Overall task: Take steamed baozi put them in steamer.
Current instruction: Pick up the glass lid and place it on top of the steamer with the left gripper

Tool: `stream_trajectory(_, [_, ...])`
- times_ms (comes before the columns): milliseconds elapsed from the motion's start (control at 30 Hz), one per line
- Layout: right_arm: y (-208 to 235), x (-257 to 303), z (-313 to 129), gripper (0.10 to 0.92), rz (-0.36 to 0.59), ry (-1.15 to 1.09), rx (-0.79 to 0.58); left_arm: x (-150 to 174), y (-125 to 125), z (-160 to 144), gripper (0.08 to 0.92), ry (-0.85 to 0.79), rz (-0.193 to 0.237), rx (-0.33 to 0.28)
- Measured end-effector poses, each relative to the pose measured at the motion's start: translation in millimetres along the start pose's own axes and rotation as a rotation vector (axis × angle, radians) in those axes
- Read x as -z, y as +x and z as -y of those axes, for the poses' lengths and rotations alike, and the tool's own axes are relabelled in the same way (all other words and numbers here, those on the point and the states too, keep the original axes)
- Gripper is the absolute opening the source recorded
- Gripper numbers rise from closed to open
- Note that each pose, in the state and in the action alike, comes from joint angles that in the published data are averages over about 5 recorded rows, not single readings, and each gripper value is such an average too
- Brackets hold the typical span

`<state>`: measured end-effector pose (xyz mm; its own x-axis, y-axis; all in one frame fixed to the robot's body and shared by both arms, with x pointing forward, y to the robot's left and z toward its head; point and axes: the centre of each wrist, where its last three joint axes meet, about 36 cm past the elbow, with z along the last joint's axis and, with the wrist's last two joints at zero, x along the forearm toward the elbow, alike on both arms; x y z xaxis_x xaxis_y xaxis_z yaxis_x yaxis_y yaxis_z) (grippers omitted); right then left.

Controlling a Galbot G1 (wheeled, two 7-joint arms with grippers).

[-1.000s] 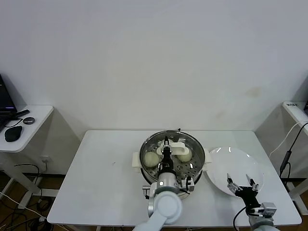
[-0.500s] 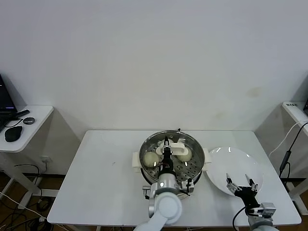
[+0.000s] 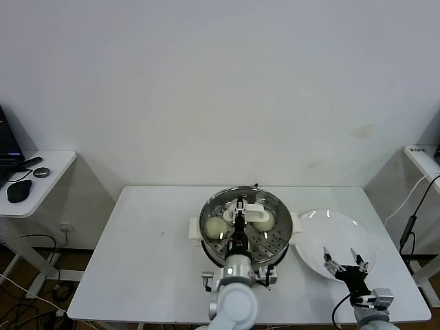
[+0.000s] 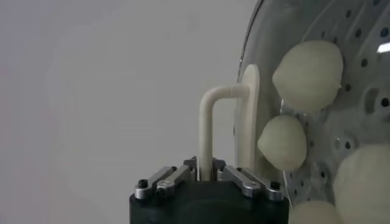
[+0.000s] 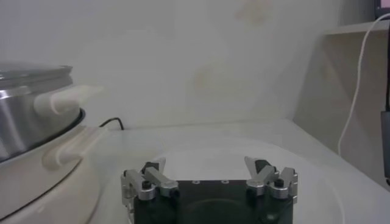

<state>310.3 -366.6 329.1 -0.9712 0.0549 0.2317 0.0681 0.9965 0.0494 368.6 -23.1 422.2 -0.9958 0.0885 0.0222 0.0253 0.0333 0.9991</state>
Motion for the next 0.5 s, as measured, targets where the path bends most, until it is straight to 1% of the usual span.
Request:
stream_trajectory(100, [-1, -1, 2, 0.823, 0.004, 0.0, -0.009, -2, 11, -4, 0.523, 0.025, 0.025, 0.003])
stream_trajectory(200, [-2, -1, 4, 0.823, 0.006, 0.0, -0.018, -5, 21, -11, 0.609, 0.057, 0.039, 0.001])
stream_trajectory(367, [0, -1, 7, 0.823, 0.0, 0.012, -0.023, -16, 38, -26, 0.755, 0.112, 0.044, 0.005])
stream_trajectory(433, [2, -1, 7, 0.823, -0.003, 0.019, -0.024, -23, 45, -33, 0.796, 0.134, 0.042, 0.014])
stream_trajectory(500, [3, 0, 7, 0.823, -0.003, 0.024, -0.025, -31, 53, -40, 0.814, 0.156, 0.039, 0.024])
